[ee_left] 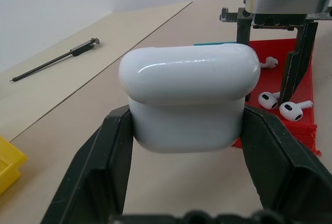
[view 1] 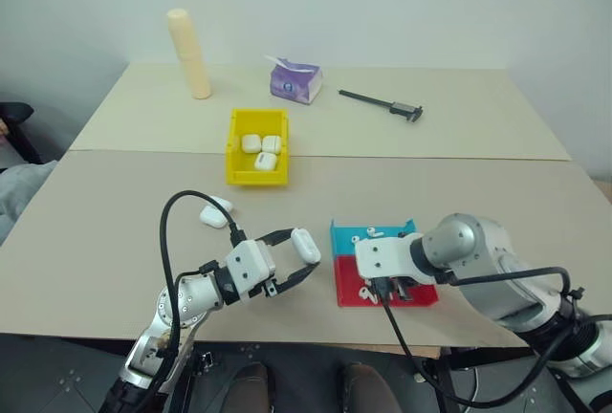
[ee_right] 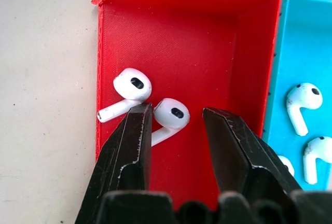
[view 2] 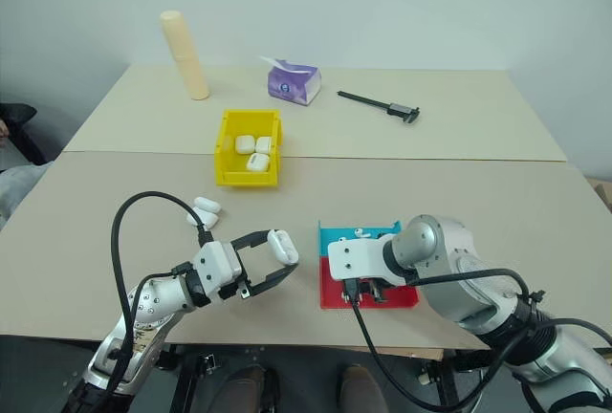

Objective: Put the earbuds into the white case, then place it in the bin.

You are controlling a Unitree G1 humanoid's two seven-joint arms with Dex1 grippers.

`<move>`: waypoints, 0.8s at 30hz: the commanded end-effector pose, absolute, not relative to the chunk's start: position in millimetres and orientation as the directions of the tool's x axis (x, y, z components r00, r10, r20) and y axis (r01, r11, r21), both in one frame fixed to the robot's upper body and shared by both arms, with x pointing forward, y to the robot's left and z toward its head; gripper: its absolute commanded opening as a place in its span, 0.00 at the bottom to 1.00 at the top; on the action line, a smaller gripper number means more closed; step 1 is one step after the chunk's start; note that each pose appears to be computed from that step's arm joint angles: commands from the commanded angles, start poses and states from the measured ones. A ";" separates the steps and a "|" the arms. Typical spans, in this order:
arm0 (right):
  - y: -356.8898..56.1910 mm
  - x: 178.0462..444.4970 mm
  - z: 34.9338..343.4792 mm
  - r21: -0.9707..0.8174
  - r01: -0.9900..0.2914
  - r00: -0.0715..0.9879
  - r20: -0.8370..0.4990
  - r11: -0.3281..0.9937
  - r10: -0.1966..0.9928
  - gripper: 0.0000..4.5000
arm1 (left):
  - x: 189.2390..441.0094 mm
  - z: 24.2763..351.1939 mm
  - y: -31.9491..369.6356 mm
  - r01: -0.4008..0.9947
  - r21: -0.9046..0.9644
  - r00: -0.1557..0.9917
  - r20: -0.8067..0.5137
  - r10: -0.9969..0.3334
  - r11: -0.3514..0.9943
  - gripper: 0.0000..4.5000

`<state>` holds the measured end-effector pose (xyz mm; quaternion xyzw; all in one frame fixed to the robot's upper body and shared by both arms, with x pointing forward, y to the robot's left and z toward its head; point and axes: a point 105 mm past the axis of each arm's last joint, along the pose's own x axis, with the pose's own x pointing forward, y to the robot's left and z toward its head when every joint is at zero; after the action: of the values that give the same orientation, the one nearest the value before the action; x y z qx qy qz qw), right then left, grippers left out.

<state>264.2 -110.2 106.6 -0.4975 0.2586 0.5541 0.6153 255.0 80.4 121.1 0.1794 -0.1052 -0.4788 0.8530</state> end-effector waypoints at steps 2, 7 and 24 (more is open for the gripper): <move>-107.5 263.1 113.9 -0.340 -0.932 0.256 -0.865 -0.128 0.431 0.43 | 253.2 127.7 80.1 0.763 0.429 0.520 0.038 -0.854 0.483 0.62; -103.3 264.7 114.8 -0.337 -0.937 0.264 -0.855 -0.090 0.447 0.43 | 253.3 127.5 80.0 0.762 0.430 0.520 0.039 -0.853 0.484 0.62; -113.4 266.3 108.6 -0.336 -0.939 0.284 -0.877 -0.071 0.388 0.43 | 253.1 125.1 79.9 0.764 0.433 0.518 0.029 -0.855 0.478 0.62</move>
<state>267.6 -113.4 105.9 -0.4927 0.2793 0.5338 0.6279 255.3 81.1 118.6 0.1846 -0.1013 -0.4765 0.8536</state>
